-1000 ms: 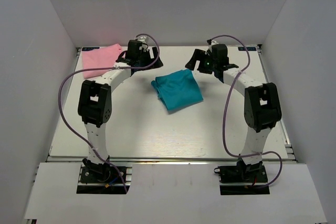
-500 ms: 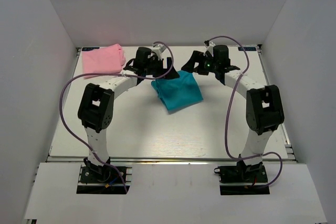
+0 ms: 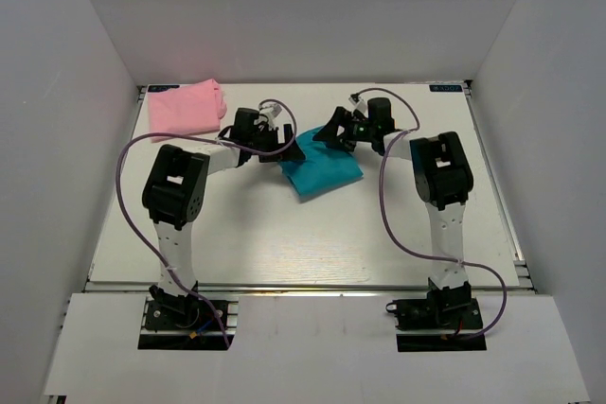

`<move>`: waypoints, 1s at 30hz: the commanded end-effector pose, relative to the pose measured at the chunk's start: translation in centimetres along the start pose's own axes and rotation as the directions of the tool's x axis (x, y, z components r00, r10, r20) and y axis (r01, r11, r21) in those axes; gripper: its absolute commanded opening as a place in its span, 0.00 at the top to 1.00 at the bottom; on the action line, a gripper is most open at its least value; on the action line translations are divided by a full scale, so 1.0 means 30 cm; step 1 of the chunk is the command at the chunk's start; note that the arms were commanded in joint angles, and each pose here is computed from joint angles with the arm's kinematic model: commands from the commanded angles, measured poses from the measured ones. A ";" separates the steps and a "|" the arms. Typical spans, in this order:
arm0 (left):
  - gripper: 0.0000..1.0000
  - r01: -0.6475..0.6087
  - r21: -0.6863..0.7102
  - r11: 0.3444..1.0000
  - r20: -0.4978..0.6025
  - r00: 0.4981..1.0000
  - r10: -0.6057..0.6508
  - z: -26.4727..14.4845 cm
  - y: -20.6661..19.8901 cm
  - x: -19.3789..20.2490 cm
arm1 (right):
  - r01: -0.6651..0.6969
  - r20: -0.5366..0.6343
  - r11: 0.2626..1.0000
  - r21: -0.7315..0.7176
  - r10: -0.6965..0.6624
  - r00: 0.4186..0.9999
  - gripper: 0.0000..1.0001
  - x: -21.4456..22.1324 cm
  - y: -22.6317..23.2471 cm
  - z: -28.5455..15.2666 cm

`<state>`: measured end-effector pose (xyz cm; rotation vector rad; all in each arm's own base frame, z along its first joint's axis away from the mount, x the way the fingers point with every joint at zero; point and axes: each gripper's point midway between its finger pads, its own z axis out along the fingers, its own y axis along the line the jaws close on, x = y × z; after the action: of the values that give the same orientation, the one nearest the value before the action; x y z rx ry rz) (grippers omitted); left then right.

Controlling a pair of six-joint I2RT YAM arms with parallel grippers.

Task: Fold and stack the t-shirts
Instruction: Fold the long partially folded tshirt into a neat square

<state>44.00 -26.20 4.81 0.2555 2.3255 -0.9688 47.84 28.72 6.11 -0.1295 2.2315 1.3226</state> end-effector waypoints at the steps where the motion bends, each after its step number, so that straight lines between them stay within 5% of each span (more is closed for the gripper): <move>1: 0.00 0.033 -0.041 0.999 -0.010 0.999 -0.034 -0.004 0.075 0.044 | -0.023 0.050 1.000 -0.019 0.024 0.998 0.10 -0.061 -0.028 0.047; 9: 0.00 -0.031 -0.128 0.991 0.024 0.999 0.034 -0.026 0.128 -0.047 | -0.062 0.124 0.995 0.081 0.051 0.991 0.10 -0.055 -0.081 0.019; 22: 0.00 -0.136 -0.100 0.986 0.136 0.979 0.149 -0.142 -0.032 -0.295 | 0.150 0.210 0.970 0.192 -0.190 0.959 0.10 -0.101 0.190 -0.285; 30: 0.00 -0.043 -0.205 0.978 0.017 0.999 0.047 -0.194 -0.011 -0.102 | 0.176 0.234 0.944 0.278 -0.245 0.941 0.10 -0.097 0.245 -0.401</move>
<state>46.24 -22.53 9.22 0.2421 2.3307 -0.7131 44.08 23.14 17.98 -0.0912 2.0461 0.9602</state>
